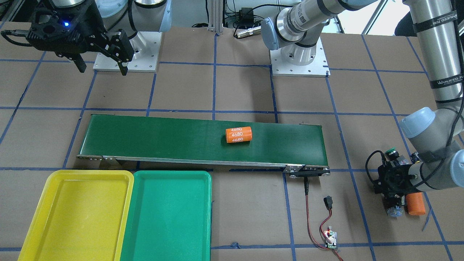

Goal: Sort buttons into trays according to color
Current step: 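Move the left gripper to the yellow-capped button and grasp it, then place the yellow-capped button on the conveyor belt with the left gripper, then grasp another yellow-capped button with the left gripper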

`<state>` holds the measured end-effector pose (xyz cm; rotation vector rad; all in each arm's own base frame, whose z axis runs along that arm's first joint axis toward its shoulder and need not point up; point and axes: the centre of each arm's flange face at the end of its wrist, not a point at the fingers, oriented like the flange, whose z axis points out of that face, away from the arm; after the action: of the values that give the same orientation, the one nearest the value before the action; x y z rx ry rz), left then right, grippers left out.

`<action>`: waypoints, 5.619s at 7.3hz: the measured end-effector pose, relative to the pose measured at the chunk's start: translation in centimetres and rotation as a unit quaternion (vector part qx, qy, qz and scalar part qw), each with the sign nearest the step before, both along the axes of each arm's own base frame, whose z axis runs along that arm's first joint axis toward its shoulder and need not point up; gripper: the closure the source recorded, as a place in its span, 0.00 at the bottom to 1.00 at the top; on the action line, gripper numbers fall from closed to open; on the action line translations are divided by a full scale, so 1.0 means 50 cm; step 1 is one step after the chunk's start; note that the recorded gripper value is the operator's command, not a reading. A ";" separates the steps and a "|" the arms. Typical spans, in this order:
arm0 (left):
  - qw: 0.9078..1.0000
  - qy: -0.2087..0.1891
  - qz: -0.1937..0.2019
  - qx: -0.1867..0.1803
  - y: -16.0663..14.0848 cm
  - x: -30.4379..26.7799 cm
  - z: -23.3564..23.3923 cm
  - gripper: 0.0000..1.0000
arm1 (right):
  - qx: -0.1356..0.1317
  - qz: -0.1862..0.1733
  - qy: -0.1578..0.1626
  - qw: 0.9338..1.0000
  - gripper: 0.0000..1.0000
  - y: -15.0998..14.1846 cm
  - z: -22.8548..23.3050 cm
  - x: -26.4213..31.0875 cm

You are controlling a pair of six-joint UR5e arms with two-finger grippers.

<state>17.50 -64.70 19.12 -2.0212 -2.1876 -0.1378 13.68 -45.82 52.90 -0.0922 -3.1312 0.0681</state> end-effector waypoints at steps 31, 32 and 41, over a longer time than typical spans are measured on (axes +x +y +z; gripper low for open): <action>0.935 -0.050 0.343 -0.078 0.024 -0.183 0.232 0.00 | 0.000 -0.002 0.001 1.000 0.00 -0.003 -0.002 -0.004; 0.907 -0.084 0.404 -0.076 -0.014 -0.138 0.205 0.00 | 0.001 -0.003 0.001 1.000 0.00 -0.004 -0.002 -0.005; 0.807 -0.077 0.579 -0.084 -0.089 0.033 -0.010 0.45 | 0.002 -0.006 0.000 1.000 0.00 -0.005 -0.003 -0.011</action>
<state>19.17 -69.17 18.63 -0.3992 -3.1596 0.0573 13.15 -46.05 52.77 -0.1100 -3.1297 0.0619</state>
